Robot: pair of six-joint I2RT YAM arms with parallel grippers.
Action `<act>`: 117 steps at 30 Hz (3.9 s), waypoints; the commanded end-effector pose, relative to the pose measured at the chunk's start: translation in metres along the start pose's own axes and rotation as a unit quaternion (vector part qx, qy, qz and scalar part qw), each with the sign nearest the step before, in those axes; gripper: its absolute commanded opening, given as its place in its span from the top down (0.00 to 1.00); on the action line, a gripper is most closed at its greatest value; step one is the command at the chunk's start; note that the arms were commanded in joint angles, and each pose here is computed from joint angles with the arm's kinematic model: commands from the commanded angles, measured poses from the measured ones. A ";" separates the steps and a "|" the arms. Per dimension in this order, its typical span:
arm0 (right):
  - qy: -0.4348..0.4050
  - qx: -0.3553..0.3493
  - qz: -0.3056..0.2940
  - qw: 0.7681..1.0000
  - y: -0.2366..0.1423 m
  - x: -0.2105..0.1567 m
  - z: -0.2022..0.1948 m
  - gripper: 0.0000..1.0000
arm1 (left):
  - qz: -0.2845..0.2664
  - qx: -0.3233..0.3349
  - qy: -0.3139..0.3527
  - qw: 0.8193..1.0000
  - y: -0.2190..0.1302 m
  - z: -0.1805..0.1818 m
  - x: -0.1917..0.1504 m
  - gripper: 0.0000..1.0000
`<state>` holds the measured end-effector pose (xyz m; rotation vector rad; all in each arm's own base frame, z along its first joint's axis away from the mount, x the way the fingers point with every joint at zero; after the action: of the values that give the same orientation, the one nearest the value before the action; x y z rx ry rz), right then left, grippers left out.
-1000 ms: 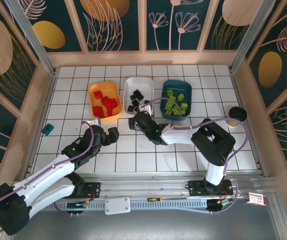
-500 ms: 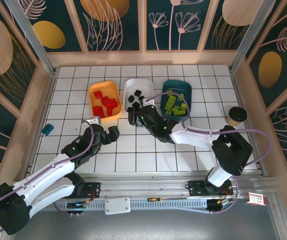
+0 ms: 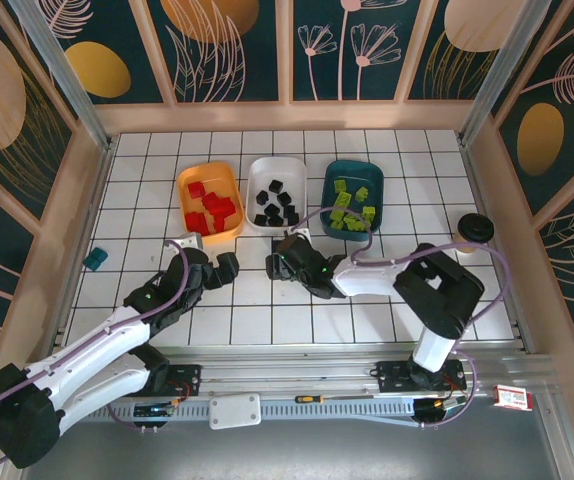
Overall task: Sort the legos into containers by color
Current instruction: Pick up the lego from the center of the table, then place the lego in the container, then reset both arms
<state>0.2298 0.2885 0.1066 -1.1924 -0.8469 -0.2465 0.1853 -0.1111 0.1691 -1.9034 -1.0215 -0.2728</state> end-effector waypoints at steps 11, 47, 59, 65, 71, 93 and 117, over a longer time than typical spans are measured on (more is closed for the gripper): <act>0.006 -0.011 -0.065 0.998 0.043 0.034 -0.001 0.37 | -0.002 0.002 -0.009 1.000 0.000 0.001 0.000 0.01; 0.020 0.042 -0.126 0.991 0.032 0.165 -0.057 0.78 | 0.023 -0.009 -0.012 1.000 0.012 -0.001 -0.008 0.01; 0.039 0.015 -0.132 0.990 0.043 0.182 -0.076 0.39 | 0.007 -0.011 -0.015 1.000 0.002 -0.001 -0.003 0.01; 0.036 0.025 -0.173 0.984 -0.004 0.186 -0.074 0.30 | -0.025 -0.009 -0.014 1.000 -0.010 -0.007 0.010 0.02; 0.019 0.010 -0.214 0.977 -0.062 0.160 -0.073 0.27 | -0.100 -0.017 -0.010 0.995 -0.036 -0.021 0.039 0.01; 0.104 -0.170 -0.281 0.939 -0.155 0.032 -0.135 0.01 | -0.377 0.007 -0.075 0.923 -0.049 0.002 0.068 0.01; 0.045 -0.210 -0.316 0.924 -0.168 0.027 -0.158 0.01 | -0.419 0.132 0.140 0.887 0.043 0.068 0.106 0.01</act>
<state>0.2221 0.0948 0.2231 -1.2408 -1.0489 -1.0291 0.2611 -0.0024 0.1366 -1.0275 -1.4238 -0.6344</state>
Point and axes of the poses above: each hand's point on the last joint's axis, 136 mm out from that joint toward the fingers, its own y axis out along the fingers, its own z axis along the line the jaws close on, x = y × z, the point moved 9 cm from there along -y, back along the fingers, and after that the axes turned 13 degrees about -y, right-handed, at the moved point
